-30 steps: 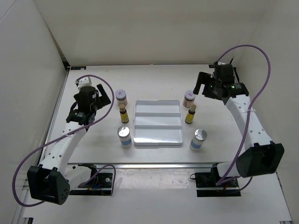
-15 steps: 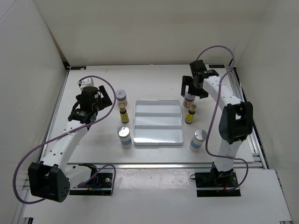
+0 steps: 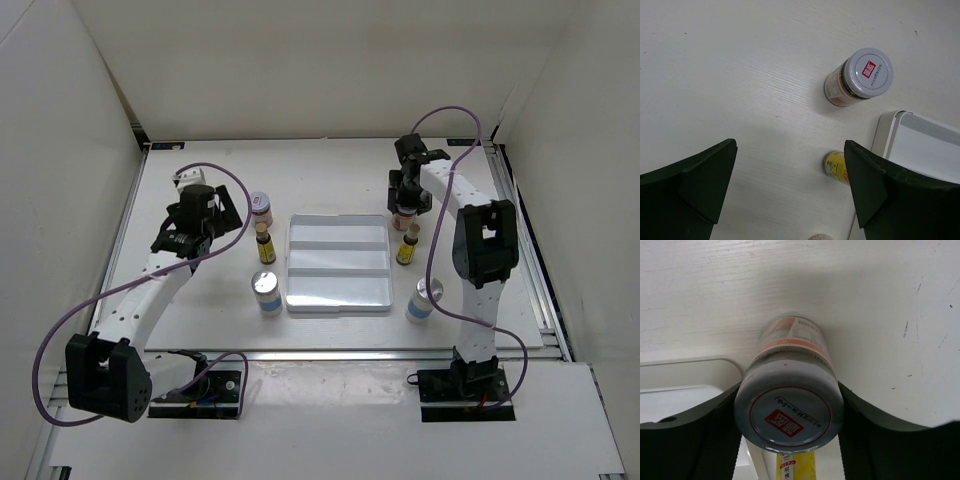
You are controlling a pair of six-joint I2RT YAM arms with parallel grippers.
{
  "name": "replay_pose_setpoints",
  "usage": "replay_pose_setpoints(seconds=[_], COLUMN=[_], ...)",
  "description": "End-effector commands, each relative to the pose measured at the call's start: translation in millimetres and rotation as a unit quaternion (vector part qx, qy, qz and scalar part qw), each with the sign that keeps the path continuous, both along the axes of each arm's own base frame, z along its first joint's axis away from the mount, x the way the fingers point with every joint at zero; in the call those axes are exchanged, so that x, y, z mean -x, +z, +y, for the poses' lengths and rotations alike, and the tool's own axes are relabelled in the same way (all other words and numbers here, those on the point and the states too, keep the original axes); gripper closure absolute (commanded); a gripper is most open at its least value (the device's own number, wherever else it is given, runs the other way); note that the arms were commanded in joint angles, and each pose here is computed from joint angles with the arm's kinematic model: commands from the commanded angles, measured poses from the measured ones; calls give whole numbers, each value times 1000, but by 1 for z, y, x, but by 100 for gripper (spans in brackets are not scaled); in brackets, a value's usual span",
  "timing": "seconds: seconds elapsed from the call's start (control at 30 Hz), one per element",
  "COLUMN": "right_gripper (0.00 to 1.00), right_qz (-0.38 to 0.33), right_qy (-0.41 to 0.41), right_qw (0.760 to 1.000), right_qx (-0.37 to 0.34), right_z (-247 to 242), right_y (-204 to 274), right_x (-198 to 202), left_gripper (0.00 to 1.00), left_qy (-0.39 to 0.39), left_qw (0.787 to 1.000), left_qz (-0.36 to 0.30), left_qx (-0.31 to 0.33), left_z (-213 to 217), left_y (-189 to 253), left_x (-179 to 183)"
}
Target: Organize the condiment bottles
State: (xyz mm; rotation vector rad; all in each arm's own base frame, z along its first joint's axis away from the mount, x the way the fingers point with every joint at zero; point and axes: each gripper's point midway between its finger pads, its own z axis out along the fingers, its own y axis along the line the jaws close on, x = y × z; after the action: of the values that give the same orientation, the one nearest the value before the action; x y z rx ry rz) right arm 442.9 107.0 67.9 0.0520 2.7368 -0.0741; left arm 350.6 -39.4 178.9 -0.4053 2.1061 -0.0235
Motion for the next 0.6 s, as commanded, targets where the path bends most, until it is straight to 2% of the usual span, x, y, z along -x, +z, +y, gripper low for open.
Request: replay_pose_setpoints(seconds=[0.0, 0.1, 0.23, 0.37, 0.47, 0.57], right_gripper=[53, 74, 88, 94, 96, 96], right_qz=[-29, -62, -133, -195, -208, -192], right_qy=[-2, 0, 18, 72, 120, 156], right_qw=[1000, 998, 991, 978, 971, 969], right_qx=[-1, -2, 11, 11, -7, -25], right_z=[0, -2, -1, 22, 49, 73], right_y=[14, 42, 95, 147, 161, 153], right_x=[-15, -16, -19, -12, -6, 3], left_gripper=[1, 1, 1, 1, 1, 1], left_qy=[1, 1, 1, -3, -3, -3], left_qw=[1000, 1000, 1000, 1000, 1000, 1000], left_qz=[-16, -16, -12, -11, -7, -7], left_qx=[-6, -6, -7, -4, -5, -5], left_z=[0, 0, 0, -2, -1, -1], left_y=[16, 16, 13, 13, 11, 11], left_x=[-5, -5, -6, -6, -5, -5])
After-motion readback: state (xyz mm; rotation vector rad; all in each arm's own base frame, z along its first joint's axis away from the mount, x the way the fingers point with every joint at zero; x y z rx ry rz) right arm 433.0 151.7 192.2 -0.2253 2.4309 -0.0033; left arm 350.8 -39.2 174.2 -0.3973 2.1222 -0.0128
